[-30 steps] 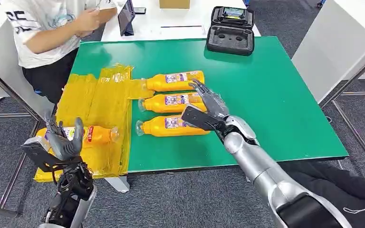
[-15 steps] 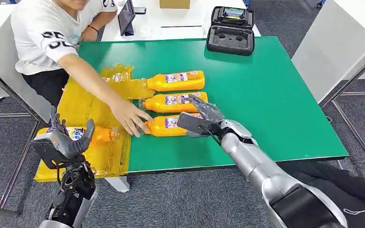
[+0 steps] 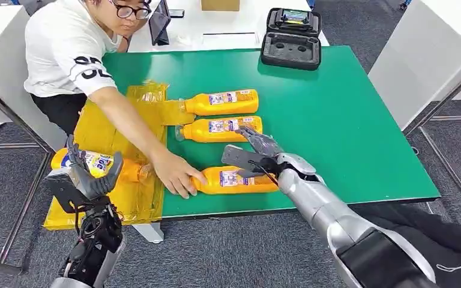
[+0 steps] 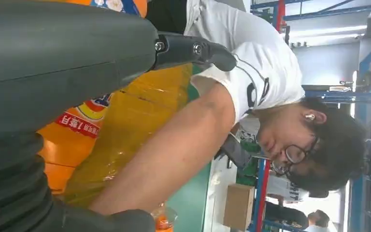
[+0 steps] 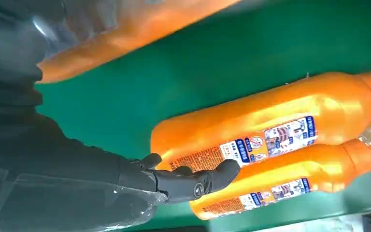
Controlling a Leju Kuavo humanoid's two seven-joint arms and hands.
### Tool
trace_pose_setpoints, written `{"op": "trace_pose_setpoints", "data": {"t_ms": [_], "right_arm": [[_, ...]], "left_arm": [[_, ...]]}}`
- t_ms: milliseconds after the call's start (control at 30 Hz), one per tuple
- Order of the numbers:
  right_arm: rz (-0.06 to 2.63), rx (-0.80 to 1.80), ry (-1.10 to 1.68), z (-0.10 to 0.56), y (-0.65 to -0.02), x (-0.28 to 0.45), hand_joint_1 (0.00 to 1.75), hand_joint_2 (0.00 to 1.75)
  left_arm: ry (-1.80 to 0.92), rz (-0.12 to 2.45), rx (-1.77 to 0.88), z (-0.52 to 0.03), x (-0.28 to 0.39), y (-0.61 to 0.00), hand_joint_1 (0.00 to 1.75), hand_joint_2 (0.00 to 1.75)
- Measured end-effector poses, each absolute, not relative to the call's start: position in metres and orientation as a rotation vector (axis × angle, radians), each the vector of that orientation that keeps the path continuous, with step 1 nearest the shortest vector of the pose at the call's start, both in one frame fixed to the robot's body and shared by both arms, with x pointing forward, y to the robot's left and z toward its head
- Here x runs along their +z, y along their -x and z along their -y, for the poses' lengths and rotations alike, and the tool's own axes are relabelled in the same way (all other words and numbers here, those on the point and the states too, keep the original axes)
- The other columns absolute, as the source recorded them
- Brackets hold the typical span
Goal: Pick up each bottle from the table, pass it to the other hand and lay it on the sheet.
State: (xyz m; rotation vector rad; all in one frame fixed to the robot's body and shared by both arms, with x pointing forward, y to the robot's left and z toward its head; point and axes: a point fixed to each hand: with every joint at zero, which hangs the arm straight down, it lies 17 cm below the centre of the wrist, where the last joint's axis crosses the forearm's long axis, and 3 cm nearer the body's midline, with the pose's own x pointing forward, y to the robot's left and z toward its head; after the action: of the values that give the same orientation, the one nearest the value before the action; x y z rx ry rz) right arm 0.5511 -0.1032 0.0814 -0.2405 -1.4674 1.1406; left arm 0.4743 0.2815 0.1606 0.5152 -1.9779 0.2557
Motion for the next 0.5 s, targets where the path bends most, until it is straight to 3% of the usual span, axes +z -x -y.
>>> {"op": "trace_pose_setpoints", "data": {"t_ms": [500], "right_arm": [[1.433,1.143,0.241,0.1091,-0.5505,0.0734,0.0,1.75]], "left_arm": [[-0.502,1.957,0.245,-0.2784,0.1511,-0.4742,0.0,1.75]]}}
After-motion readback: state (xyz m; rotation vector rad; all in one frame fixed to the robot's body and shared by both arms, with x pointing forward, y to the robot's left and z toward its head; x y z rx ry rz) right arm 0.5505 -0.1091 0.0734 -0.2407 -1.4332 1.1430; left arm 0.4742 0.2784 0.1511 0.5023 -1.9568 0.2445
